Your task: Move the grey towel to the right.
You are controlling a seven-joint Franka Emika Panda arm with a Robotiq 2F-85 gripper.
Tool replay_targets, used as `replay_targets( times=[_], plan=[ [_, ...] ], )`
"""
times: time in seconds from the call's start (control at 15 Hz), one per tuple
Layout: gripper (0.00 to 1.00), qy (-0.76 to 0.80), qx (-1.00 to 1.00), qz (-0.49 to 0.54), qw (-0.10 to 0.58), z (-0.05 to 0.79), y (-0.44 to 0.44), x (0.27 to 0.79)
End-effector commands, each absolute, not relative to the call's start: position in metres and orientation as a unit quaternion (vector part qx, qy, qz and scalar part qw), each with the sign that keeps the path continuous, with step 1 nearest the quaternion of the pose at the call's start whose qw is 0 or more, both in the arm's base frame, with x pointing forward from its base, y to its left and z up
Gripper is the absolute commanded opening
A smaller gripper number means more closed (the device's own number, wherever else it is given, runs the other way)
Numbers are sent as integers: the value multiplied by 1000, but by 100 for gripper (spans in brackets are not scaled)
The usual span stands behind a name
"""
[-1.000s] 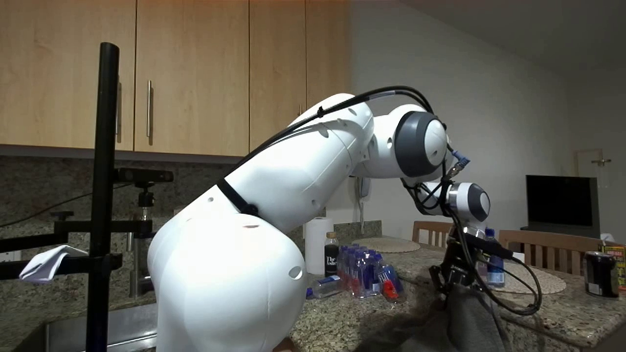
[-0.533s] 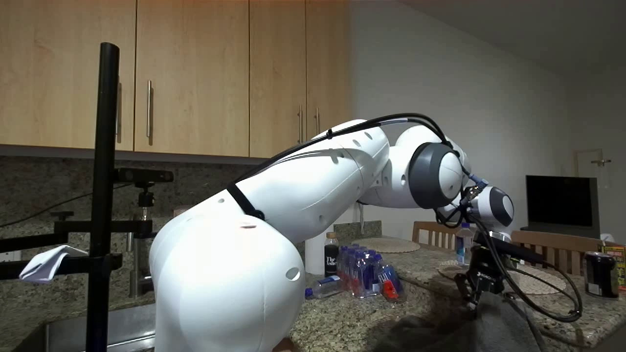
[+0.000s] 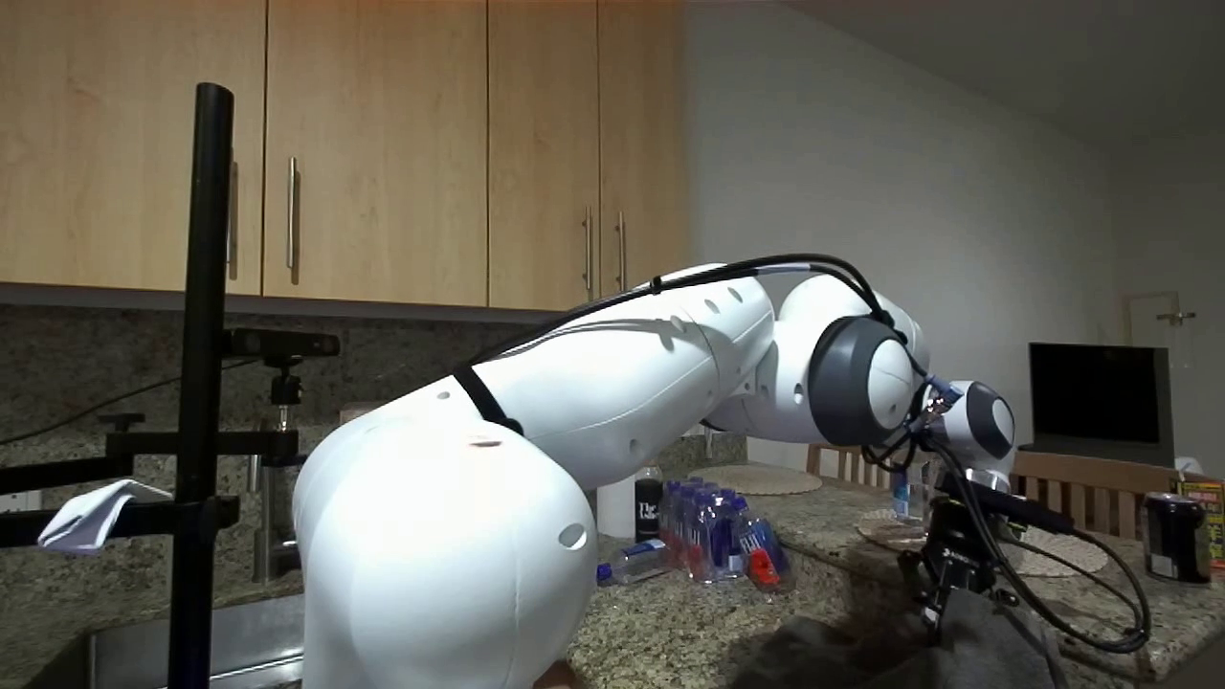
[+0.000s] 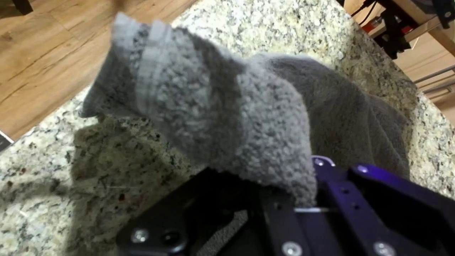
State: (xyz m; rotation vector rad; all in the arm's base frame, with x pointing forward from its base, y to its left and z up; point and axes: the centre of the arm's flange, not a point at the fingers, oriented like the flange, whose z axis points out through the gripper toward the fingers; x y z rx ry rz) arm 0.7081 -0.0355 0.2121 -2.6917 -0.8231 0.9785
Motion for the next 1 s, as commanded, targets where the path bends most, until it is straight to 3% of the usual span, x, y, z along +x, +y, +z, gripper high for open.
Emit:
replay_targets(
  times=[0.0, 0.47, 0.6, 0.93],
  plan=[
    [51, -268, -921, 272, 77, 230, -39, 730],
    [95, -264, -945, 188, 49, 257, -42, 750],
    [100, -265, -947, 174, 44, 263, -43, 751],
    [100, -262, -953, 146, 40, 279, -50, 750]
  ],
)
